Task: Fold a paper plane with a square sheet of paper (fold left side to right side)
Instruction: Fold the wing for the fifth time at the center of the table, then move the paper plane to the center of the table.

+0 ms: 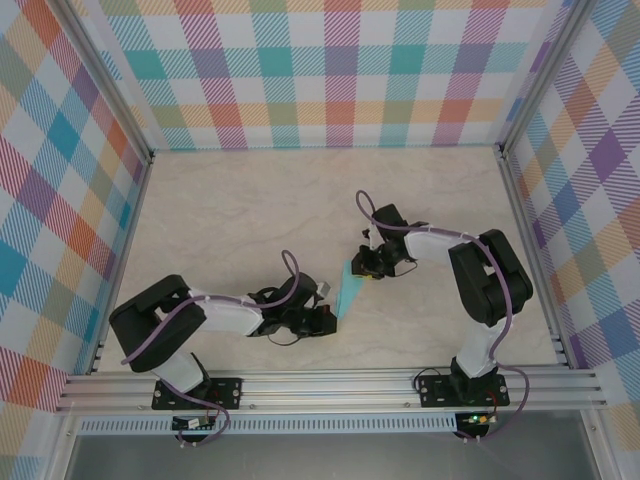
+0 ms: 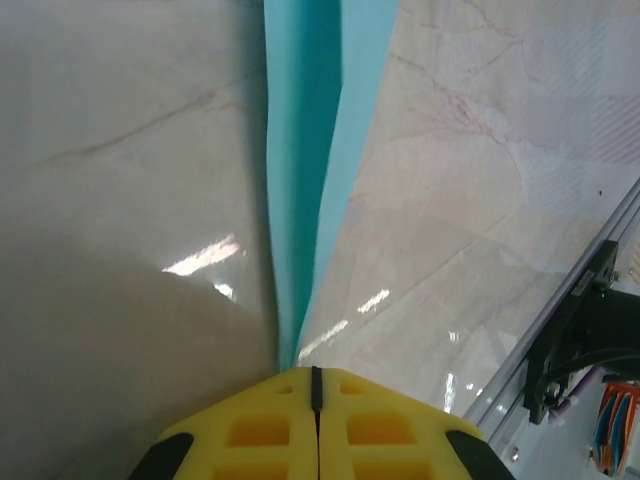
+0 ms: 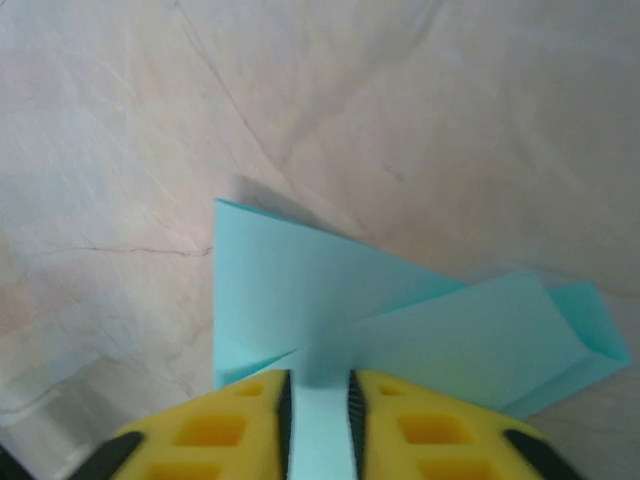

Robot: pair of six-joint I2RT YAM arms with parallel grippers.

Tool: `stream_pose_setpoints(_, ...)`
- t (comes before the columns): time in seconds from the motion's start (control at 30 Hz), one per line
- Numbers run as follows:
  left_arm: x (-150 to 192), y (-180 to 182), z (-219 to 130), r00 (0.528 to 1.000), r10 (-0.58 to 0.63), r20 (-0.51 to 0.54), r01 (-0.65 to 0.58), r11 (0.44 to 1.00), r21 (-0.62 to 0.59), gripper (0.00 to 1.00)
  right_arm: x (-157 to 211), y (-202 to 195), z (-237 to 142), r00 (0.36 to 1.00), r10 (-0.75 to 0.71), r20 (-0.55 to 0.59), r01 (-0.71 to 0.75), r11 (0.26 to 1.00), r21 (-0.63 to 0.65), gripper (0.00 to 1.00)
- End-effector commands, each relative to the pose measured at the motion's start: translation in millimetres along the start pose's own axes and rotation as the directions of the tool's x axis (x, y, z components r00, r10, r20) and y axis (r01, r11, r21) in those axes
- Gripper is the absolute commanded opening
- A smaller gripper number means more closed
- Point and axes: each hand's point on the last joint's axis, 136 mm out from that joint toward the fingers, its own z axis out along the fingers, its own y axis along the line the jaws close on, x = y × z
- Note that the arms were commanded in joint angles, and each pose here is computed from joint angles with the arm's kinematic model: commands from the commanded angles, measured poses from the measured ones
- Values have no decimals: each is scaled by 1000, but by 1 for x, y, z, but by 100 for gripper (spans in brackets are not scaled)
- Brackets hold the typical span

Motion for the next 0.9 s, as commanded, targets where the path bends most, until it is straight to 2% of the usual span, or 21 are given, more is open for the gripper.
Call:
stream_pose_setpoints(0.0,-7,-5,-27,997,54,60,-52,998,-44,7,-26,5,-32,994,-66,90,58,995,86,34)
stream_pose_setpoints(0.1,-27,-11,-57,979,117,169,-98,989,-113,15,-39,18,-67,980,-108,167,87,988,130,45)
stream_pose_setpoints(0.23,-59,3,-104,916,200,346,-84,942,-324,27,-29,14,-96,976,-89,198,47,977,207,58)
stream_pose_setpoints(0.3,-69,17,-127,883,229,409,-35,902,-430,33,-14,10,-98,981,-69,183,22,968,248,65)
stream_pose_setpoints(0.43,-91,19,-157,808,275,520,28,865,-501,43,21,10,-83,989,-6,150,-35,963,266,80)
stream_pose_setpoints(0.53,-100,16,-165,777,292,558,46,858,-512,48,36,11,-65,989,50,136,-82,968,237,80)
stream_pose_setpoints(0.63,-103,14,-164,776,308,551,31,853,-520,51,43,17,-49,993,64,102,-85,971,224,77)
stream_pose_setpoints(0.87,-99,18,-161,790,326,520,9,841,-540,53,55,19,-34,996,68,54,-79,964,252,45)
